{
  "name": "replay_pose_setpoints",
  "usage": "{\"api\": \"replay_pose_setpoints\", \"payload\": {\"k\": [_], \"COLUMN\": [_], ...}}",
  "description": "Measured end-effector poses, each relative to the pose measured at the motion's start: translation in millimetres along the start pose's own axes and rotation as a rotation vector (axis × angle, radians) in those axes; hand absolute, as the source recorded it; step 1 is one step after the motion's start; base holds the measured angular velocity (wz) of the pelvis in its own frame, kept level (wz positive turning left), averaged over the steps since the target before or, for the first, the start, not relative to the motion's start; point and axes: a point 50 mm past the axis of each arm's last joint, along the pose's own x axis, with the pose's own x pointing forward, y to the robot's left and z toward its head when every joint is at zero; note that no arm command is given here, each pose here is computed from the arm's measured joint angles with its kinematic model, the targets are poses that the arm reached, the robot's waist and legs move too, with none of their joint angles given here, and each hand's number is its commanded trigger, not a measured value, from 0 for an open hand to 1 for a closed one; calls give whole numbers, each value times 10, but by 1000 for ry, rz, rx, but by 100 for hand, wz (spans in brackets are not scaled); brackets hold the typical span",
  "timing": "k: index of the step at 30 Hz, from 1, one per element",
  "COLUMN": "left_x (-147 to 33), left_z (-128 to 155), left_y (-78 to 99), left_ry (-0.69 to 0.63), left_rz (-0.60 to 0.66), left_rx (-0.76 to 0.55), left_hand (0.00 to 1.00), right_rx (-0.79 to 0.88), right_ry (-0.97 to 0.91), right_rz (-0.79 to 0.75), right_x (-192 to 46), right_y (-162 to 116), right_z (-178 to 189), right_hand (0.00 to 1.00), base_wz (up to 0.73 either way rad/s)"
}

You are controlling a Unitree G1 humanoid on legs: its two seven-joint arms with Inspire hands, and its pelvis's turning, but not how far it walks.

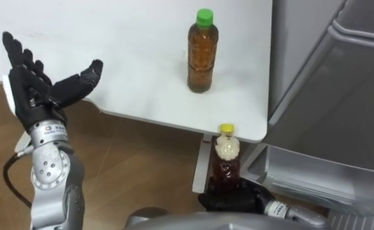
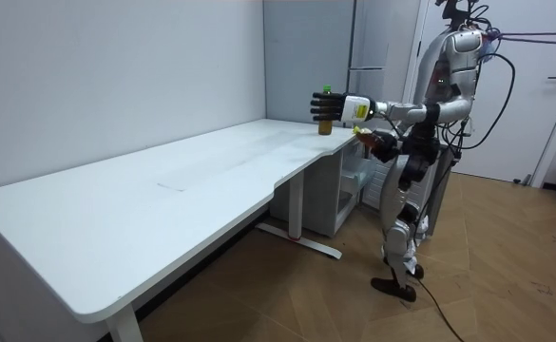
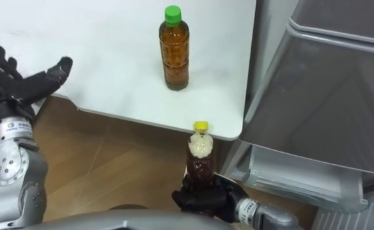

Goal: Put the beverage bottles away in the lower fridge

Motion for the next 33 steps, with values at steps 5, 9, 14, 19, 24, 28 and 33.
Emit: {"api": "replay_pose_setpoints", "payload": {"k": [5,9,14,19,24,28,33], "left_x": [-19,-32,-122,-269,-344,-402,-437], "left_z": [-147,-211,-354,-596,-716,-815,-885], "left_y": [57,87,202,317,384,456,532], "left_ry": [67,95,161,275,332,381,425], "left_rz": [28,43,99,142,161,194,227], "left_rx": [21,36,71,127,152,173,160], "left_hand": [0,0,0,0,0,0,0], "right_rx": [-2,-15,-33,-32,-27,-25,-22], "right_ry": [7,13,21,20,16,14,16], "right_rz": [7,12,10,0,-8,-14,-18], "right_x": [20,23,21,20,25,37,37], "right_y": [24,29,24,18,18,26,31], "right_z": [-14,-9,1,3,4,2,-13], "right_hand": [100,100,100,100,100,100,100], "base_wz": [2,3,1,0,-1,-2,0]}}
